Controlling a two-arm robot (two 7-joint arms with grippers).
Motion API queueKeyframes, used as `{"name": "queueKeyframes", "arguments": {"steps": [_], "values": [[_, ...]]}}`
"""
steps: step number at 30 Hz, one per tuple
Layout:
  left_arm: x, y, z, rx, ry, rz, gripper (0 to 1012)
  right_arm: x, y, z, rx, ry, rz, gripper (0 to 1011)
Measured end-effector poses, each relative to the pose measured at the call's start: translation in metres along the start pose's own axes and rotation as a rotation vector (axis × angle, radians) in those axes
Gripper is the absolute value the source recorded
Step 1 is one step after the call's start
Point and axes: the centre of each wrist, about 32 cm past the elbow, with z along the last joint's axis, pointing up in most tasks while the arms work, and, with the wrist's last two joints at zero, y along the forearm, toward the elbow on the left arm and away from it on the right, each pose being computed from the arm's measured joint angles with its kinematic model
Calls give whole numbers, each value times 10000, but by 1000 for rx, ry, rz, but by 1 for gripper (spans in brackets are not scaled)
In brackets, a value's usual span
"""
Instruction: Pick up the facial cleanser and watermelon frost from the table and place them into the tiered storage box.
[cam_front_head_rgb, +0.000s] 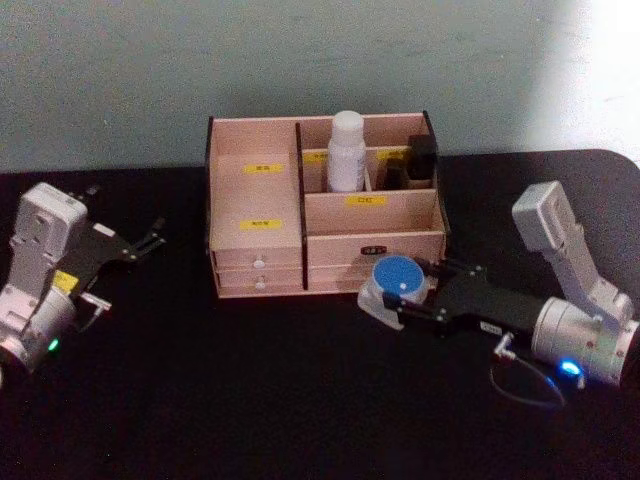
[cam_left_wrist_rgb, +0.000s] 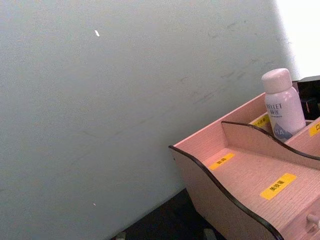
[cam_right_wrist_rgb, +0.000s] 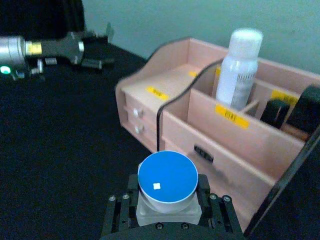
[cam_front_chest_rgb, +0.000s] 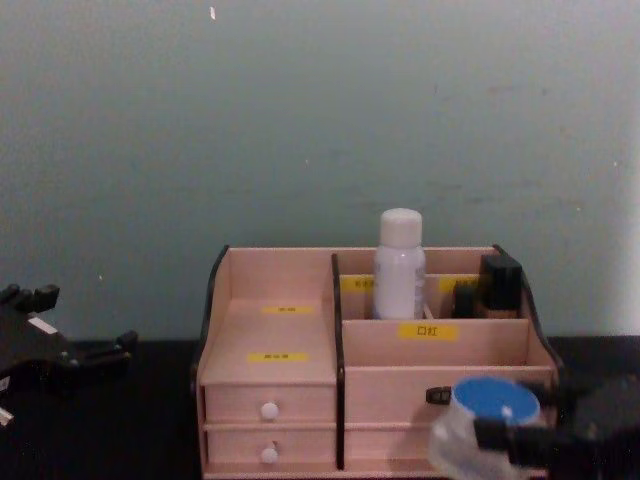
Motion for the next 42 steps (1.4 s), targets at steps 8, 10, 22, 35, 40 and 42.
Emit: {"name": "queueKeyframes", "arguments": {"steps": [8,10,22,35,40,42], "values": [[0,0,0,0,0,0,1001,74,98,265,50,-25,1,704],[0,0,0,0,0,0,1001,98,137,335,64,-34,0,705],[0,0,0,0,0,0,1001,217,529,651,103,-76,4,704],[0,0,0,0,0,0,1001,299,1024,875,113,-80,5,704],[0,0,0,0,0,0,1001,315,1199,945,122,-78,12,705],[0,0,0,0,0,0,1001,317,1249,966,126,-78,17,704]]}}
